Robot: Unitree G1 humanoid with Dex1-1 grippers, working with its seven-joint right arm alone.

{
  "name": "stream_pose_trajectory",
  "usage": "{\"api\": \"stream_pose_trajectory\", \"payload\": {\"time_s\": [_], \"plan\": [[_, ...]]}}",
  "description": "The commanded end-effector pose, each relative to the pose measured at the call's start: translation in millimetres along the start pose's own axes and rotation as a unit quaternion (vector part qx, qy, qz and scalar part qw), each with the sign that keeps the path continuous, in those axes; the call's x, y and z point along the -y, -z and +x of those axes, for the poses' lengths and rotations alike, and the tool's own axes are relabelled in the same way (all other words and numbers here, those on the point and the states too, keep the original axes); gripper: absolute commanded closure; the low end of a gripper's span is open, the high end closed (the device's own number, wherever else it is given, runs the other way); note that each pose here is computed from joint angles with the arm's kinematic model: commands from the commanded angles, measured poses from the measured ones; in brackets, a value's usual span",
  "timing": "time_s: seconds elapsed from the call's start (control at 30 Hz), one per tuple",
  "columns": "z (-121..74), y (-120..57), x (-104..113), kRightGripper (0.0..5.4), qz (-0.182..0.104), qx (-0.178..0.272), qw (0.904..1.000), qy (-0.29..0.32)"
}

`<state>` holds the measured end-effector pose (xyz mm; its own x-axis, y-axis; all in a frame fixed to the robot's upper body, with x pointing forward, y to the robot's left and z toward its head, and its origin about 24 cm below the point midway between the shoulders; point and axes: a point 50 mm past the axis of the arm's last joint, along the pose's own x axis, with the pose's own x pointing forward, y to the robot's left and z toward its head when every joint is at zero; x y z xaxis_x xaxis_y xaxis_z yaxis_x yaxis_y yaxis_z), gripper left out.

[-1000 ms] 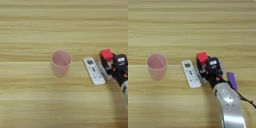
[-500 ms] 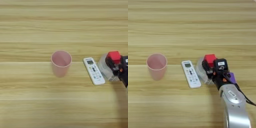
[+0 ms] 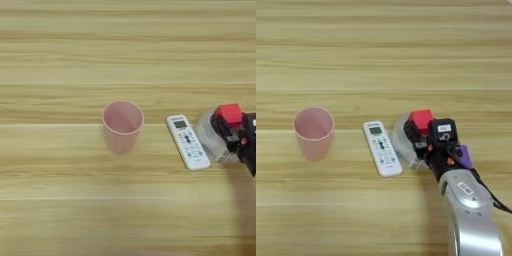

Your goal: Move the objects on the table

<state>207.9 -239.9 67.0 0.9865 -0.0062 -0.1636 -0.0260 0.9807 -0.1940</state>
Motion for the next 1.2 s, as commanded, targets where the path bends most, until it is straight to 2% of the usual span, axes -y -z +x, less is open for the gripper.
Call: {"api": "stream_pose_trajectory", "payload": {"time_s": [0.03, 0.5, 1.1, 1.2], "plan": [[-0.1, -7.5, 6.3, 3.16, -0.018, 0.006, 0.9998, 0.01], [-2.4, -5.9, 7.0, 3.16, -0.019, -0.005, 0.9998, 0.008], [-7.9, -13.0, 9.7, 3.17, -0.019, -0.003, 0.9998, 0.006], [-9.4, -14.8, 9.3, 3.17, -0.011, -0.003, 0.9999, 0.0]]}}
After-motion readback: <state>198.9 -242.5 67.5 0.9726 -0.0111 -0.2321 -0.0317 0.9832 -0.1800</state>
